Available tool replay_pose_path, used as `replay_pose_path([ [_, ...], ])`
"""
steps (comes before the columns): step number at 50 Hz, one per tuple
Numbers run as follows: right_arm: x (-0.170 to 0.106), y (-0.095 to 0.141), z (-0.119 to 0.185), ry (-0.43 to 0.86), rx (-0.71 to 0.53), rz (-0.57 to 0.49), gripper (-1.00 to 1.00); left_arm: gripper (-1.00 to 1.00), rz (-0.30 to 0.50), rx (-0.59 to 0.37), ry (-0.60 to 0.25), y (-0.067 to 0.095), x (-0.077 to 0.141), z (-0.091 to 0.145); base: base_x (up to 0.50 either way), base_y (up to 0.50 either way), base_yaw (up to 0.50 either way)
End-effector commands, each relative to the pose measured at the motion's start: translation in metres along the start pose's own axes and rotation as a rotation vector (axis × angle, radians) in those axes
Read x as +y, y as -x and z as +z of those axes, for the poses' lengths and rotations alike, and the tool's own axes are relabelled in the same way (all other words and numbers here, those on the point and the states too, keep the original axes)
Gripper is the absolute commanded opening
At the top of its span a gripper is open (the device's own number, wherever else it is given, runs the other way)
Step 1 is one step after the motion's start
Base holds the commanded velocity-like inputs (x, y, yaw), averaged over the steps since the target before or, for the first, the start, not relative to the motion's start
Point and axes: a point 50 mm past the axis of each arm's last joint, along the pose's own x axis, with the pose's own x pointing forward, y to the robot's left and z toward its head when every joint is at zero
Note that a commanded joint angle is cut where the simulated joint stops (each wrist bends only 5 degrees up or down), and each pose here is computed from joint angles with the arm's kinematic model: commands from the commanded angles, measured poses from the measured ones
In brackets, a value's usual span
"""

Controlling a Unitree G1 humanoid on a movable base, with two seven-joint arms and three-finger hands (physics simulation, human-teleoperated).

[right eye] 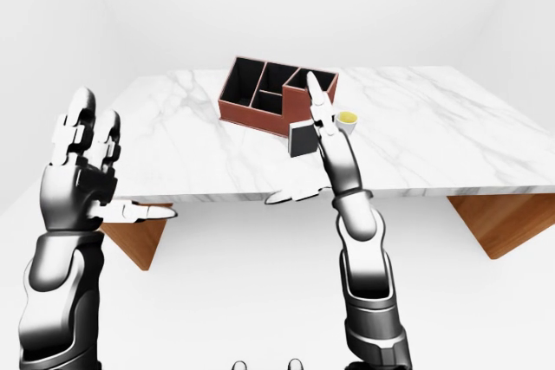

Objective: Pick up the book and place it in the right compartment of the caddy.

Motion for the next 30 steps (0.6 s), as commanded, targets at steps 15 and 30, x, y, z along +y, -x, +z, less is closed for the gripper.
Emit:
replay_pose_path([
  [15, -0.005, -0.002, 0.036, 0.071, -0.148, 0.037, 1.00, 1.00, 0.013, -0.076, -0.009, -0.002, 0.006, 0.017, 0.11, 0.00, 0.00],
  [30, -0.001, 0.001, 0.035, 0.089, -0.138, 0.055, 1.00, 1.00, 0.036, -0.075, -0.007, -0.004, 0.009, 0.016, 0.22, 0.00, 0.00],
])
